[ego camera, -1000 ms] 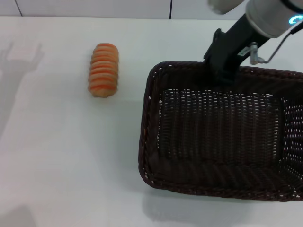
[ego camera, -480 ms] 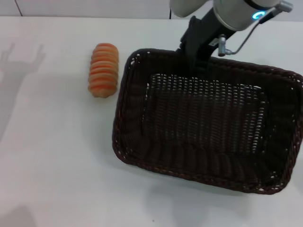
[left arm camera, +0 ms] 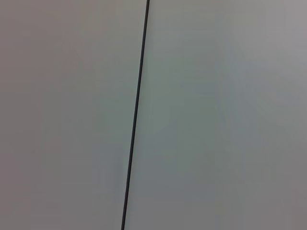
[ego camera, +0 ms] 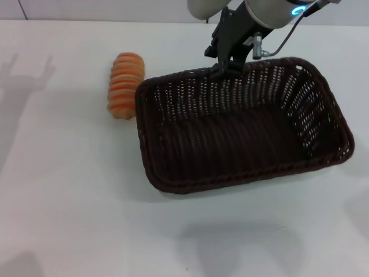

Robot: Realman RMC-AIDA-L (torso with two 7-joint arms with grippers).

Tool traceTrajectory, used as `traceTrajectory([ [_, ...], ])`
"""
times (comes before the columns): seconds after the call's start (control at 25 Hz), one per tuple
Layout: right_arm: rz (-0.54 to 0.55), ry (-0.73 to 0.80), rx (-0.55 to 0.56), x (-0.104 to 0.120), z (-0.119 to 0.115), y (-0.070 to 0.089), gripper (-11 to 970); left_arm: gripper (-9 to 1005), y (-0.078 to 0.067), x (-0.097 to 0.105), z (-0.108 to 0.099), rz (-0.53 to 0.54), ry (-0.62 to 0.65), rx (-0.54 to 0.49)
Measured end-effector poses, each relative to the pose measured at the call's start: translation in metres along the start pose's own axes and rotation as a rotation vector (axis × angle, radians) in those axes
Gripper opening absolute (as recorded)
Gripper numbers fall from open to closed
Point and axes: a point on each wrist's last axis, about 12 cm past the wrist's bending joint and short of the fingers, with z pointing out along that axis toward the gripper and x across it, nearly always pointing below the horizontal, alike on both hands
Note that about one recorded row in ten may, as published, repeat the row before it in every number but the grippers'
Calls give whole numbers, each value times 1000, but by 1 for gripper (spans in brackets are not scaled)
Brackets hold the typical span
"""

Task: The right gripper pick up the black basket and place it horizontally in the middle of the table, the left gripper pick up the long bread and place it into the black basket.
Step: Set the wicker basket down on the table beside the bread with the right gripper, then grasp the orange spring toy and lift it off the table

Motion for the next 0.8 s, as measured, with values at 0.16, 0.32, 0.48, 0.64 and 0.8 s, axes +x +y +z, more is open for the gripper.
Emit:
traceTrajectory([
  [0.16, 8, 3, 54, -1, -7, -4, 342, 860, 0, 0, -1, 0, -4, 2],
  [0.32, 61, -19, 181, 3, -18, -11, 345, 860, 0, -1, -2, 0, -8, 4],
  [0.48, 184, -79, 320, 19, -27, -24, 347, 860, 0, -1, -2, -6, -9, 9],
  [0.64, 332, -136, 453, 42, -31, -31, 349, 860, -1, -2, -1, -33, -12, 15],
  [0.8, 468, -205, 571, 65, -35, -27, 351, 860, 1, -8, 2, -102, -30, 29],
])
